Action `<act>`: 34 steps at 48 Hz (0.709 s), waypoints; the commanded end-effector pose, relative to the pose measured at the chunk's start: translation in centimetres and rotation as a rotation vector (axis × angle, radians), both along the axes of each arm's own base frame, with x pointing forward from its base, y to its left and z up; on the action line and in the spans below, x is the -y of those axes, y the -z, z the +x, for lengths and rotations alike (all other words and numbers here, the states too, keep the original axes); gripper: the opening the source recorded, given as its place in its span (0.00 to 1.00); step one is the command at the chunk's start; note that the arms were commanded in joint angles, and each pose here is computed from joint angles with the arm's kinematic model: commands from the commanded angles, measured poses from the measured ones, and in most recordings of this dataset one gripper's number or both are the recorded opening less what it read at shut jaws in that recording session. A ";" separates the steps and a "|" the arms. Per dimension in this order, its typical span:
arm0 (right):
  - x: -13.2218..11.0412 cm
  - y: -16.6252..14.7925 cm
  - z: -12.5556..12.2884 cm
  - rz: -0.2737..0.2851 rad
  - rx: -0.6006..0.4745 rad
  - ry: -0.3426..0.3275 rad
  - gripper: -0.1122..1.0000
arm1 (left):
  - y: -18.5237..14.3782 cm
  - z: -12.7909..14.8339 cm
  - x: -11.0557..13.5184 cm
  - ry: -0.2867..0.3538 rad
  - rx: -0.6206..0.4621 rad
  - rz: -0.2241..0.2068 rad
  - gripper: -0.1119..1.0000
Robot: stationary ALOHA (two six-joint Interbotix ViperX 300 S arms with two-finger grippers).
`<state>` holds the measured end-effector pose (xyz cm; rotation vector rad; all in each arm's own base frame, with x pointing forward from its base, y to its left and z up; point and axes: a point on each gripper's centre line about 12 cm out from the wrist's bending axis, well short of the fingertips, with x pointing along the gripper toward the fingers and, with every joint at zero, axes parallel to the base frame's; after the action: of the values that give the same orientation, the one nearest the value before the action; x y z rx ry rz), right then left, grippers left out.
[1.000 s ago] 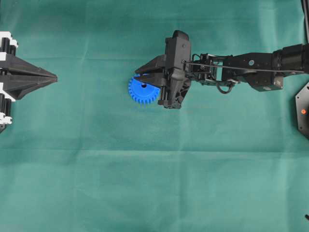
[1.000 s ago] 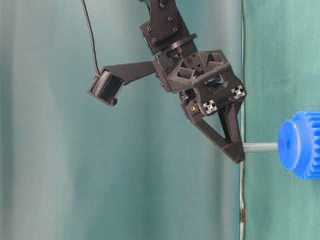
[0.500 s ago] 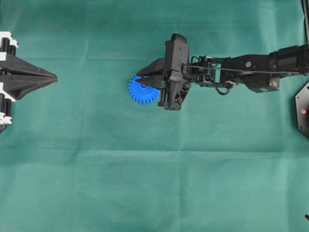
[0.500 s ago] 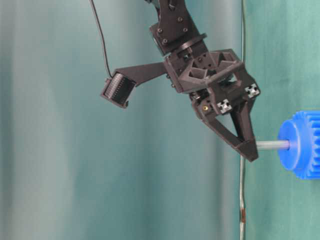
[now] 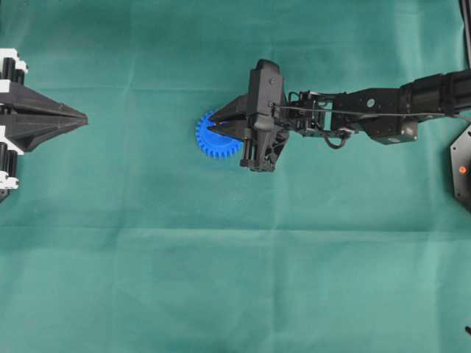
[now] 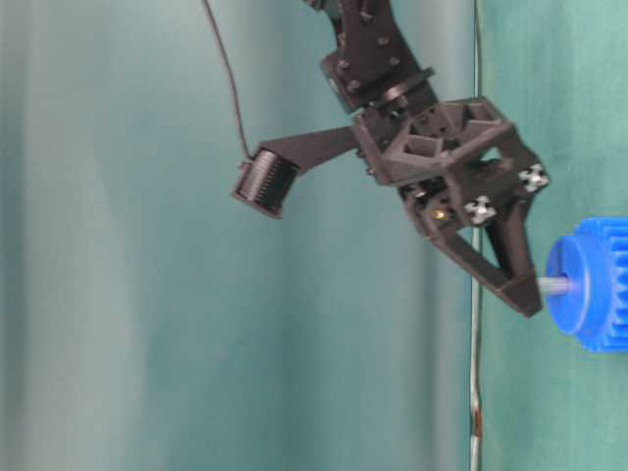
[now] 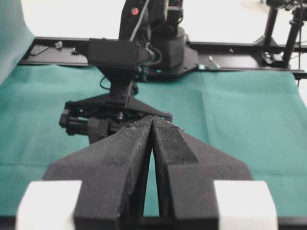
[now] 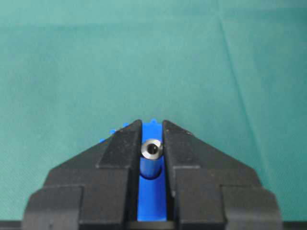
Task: Insert the shaft placed at a random location into the center hole of the medium gear at another random location.
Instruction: 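Align the shaft tip above the gear hole with the right gripper, then lower the shaft down into the gear's center hole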
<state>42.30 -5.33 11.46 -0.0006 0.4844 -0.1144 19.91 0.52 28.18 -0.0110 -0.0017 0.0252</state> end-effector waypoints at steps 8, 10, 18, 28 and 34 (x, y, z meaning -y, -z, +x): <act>-0.1 -0.8 0.7 0.020 0.044 0.009 0.22 | -0.6 0.2 0.0 -0.001 0.014 0.000 0.10; -0.1 -0.7 0.7 0.021 0.040 0.009 0.22 | -0.6 0.2 -0.1 -0.002 0.014 0.002 0.10; -0.2 -0.5 0.6 0.022 0.030 0.008 0.22 | -0.5 0.2 -0.1 -0.002 0.012 0.002 0.10; -0.2 -0.4 0.5 0.022 0.027 0.008 0.22 | -0.5 0.2 -0.1 -0.002 0.012 0.002 0.10; -0.2 -0.3 0.4 0.022 0.024 0.008 0.22 | -0.5 0.2 -0.1 -0.003 0.012 0.000 0.10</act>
<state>42.34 -5.35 10.70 0.0135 0.4974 -0.1180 19.91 0.52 28.18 -0.0110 -0.0017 0.0252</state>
